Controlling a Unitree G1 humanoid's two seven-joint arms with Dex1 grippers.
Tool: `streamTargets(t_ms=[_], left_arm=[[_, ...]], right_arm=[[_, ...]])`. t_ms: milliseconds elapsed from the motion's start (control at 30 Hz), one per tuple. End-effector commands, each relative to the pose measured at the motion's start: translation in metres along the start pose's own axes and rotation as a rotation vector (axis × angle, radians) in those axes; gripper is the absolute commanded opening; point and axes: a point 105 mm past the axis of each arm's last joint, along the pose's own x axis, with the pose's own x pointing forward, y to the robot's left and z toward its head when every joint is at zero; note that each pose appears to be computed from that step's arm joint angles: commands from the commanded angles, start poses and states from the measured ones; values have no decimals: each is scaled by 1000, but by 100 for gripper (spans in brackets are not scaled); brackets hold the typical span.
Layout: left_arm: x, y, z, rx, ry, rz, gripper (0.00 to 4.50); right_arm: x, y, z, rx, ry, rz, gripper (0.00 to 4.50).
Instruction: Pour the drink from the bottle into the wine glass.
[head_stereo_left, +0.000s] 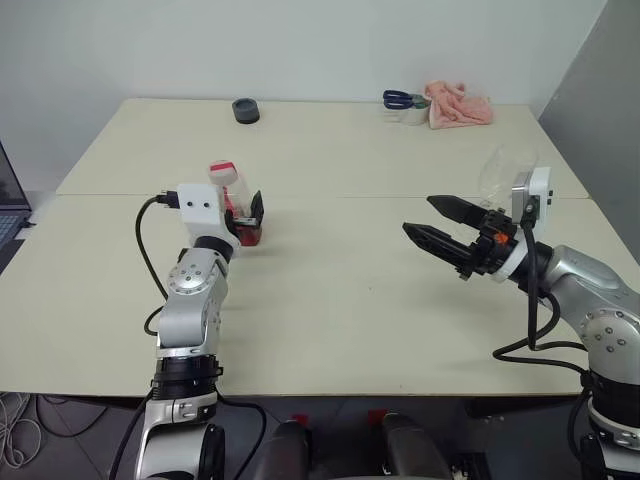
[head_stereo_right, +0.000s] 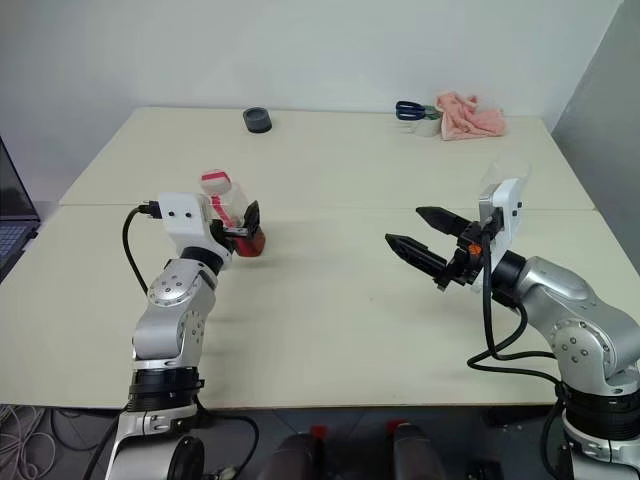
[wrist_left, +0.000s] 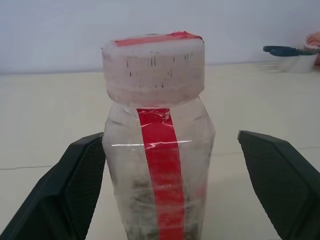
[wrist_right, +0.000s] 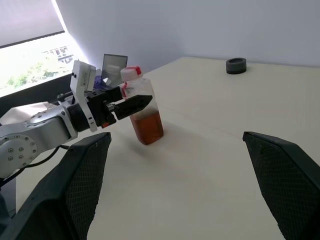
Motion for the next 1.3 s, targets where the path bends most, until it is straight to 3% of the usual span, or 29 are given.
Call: streamTargets(t_ms=[33, 433, 533, 733, 767, 1200, 1300], left_arm=[[5, 7, 14, 19, -62, 6, 446], [17, 4, 10, 17, -105, -39, 446], [17, 5, 11, 16, -118, -41, 391], [17, 6, 17, 15, -137, -43, 204], [17, 6, 18, 15, -140, -42, 189], [18, 6, 25, 18, -157, -34, 186], [18, 4, 28, 17, -168, -40, 278]], right_arm=[[-4, 5, 14, -46, -52, -2, 450], [-7, 6, 13, -42, -57, -32, 450], [-7, 6, 13, -41, -58, -37, 450], [-8, 6, 12, -37, -57, -42, 450], [-8, 6, 12, -37, -57, -42, 450], [-6, 5, 11, -42, -55, -46, 450], [-6, 4, 11, -44, -55, -49, 450]])
